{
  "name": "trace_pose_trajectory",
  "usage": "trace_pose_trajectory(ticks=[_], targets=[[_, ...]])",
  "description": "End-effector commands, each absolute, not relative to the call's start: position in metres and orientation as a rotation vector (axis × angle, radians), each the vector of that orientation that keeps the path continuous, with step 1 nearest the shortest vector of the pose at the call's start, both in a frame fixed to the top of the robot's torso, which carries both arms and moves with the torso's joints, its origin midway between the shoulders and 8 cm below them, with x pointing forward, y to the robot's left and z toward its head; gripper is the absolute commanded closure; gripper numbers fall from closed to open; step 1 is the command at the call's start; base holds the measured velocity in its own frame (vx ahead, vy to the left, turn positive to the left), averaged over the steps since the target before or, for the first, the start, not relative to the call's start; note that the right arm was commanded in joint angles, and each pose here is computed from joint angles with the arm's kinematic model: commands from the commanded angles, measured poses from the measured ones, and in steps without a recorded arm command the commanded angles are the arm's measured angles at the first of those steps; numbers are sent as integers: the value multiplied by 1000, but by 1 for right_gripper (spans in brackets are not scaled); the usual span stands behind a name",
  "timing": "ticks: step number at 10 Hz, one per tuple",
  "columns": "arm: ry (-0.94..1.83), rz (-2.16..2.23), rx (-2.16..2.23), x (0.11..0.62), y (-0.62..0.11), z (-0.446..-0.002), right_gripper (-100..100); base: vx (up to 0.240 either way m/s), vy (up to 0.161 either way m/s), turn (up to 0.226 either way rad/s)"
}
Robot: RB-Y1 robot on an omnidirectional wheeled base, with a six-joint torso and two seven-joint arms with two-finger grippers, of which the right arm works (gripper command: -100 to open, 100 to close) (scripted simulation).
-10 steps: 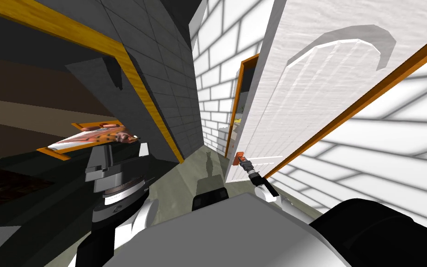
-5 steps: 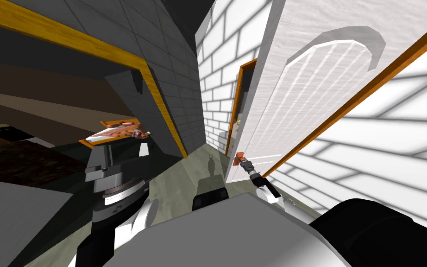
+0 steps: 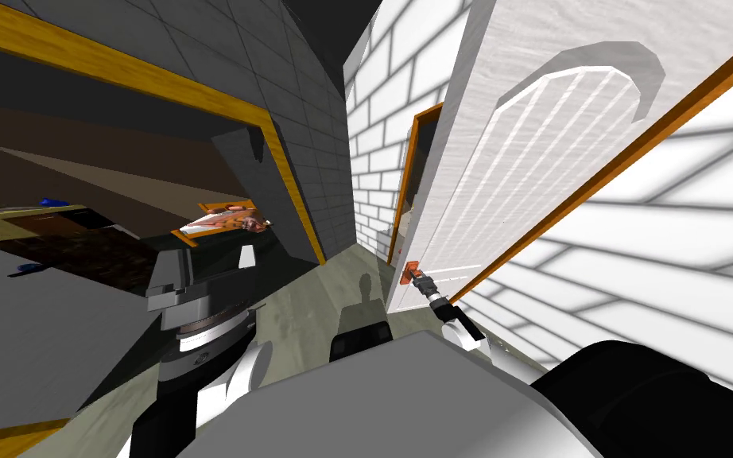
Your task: Pull the door open
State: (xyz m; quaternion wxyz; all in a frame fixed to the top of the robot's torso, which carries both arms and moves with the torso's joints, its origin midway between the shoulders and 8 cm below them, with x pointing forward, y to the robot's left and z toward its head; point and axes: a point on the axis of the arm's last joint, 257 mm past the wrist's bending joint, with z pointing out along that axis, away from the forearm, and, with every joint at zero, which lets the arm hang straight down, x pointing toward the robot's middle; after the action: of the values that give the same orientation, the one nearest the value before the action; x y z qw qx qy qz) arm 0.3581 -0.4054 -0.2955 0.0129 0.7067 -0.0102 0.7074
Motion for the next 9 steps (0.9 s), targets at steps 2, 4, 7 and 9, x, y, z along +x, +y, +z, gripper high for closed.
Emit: trace_pose_trajectory(ticks=[2,4,7,9], targets=[[-16,2210,2215,354,-404,-297,100,-192,-51,144],[-4,2217,2220,351,-404,-297,100,-215,-82,134],[12,2227,2227,348,-403,-296,100,-195,-54,115],[20,2223,2236,346,-403,-298,100,-106,-34,81]])
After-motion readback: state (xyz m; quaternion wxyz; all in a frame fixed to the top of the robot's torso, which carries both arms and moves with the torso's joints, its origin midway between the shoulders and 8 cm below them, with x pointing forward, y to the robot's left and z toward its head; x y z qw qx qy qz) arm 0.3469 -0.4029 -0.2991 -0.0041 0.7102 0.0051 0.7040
